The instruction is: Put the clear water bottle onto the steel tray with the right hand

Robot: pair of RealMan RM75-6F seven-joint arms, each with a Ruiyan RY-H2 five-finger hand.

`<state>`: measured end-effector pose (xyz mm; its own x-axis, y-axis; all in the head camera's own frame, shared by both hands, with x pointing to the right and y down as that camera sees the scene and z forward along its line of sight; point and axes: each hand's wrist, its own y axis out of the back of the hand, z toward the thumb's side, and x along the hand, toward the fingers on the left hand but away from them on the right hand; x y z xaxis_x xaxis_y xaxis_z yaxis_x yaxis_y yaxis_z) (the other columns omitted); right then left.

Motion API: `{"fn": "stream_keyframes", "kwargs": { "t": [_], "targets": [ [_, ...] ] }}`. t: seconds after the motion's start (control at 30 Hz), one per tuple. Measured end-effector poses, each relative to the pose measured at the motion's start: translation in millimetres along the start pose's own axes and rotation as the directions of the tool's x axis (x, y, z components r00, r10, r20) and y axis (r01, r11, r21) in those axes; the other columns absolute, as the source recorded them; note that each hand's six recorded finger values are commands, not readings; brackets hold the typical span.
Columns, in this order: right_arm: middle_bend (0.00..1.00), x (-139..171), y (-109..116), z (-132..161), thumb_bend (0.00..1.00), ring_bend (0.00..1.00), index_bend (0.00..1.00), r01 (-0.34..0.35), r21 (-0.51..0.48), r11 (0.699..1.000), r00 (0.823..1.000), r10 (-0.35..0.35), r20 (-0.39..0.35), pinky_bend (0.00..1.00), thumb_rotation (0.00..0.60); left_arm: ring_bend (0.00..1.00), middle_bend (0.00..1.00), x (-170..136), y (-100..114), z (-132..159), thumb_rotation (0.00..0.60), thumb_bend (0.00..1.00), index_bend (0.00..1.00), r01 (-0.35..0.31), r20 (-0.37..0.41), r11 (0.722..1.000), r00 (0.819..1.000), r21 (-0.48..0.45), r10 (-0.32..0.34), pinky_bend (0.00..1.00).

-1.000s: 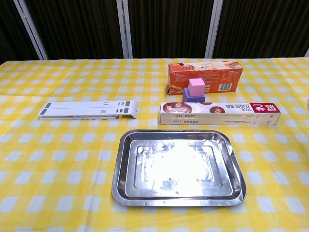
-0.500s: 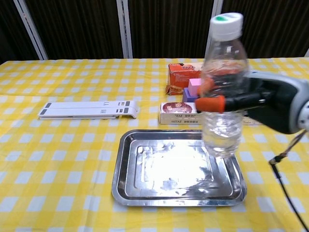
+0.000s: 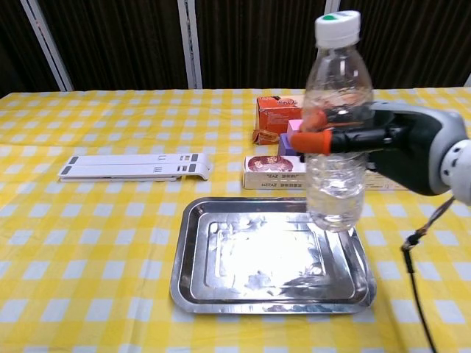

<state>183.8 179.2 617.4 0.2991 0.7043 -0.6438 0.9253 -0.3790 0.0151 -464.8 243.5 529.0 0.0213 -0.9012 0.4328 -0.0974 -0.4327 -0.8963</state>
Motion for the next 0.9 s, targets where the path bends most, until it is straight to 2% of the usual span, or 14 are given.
{"fn": "stream_keyframes", "kwargs": {
  "t": [0.3,0.47,0.57,0.7,0.9],
  "targets": [
    [0.70,29.4,104.2,-11.7,0.90,0.37,0.91,0.166,-0.009,0.986,0.986,-0.166,0.017,0.00,0.600,0.00,0.00,-0.1,-2.9,3.3,0.600,0.20,0.12,0.003,-0.005,1.000,1.000,0.010,-0.002,0.00],
    [0.70,41.7,132.9,-14.3,0.90,0.37,0.91,0.185,-0.023,0.983,0.983,-0.184,0.003,0.00,0.600,0.00,0.00,0.0,-4.8,6.8,0.600,0.20,0.12,0.007,0.004,1.000,1.000,0.016,-0.007,0.00],
    [0.70,43.8,131.5,-11.8,0.90,0.37,0.91,0.155,0.001,0.988,0.988,-0.155,-0.012,0.00,0.600,0.00,0.00,-0.4,-5.7,8.0,0.600,0.20,0.12,0.009,0.006,1.000,1.000,0.017,-0.009,0.00],
    [0.70,40.0,114.2,-9.7,0.90,0.37,0.91,0.109,0.002,0.994,0.994,-0.109,-0.019,0.00,0.600,0.00,0.00,-0.1,-4.4,6.0,0.600,0.20,0.12,0.006,0.000,1.000,1.000,0.011,-0.006,0.00],
    [0.70,26.8,63.5,-9.5,0.90,0.37,0.91,0.018,-0.001,1.000,0.999,-0.018,-0.028,0.00,0.600,0.00,0.00,0.6,-1.8,2.7,0.600,0.20,0.12,0.003,-0.002,1.000,1.000,-0.002,-0.003,0.00]
  ]
}}
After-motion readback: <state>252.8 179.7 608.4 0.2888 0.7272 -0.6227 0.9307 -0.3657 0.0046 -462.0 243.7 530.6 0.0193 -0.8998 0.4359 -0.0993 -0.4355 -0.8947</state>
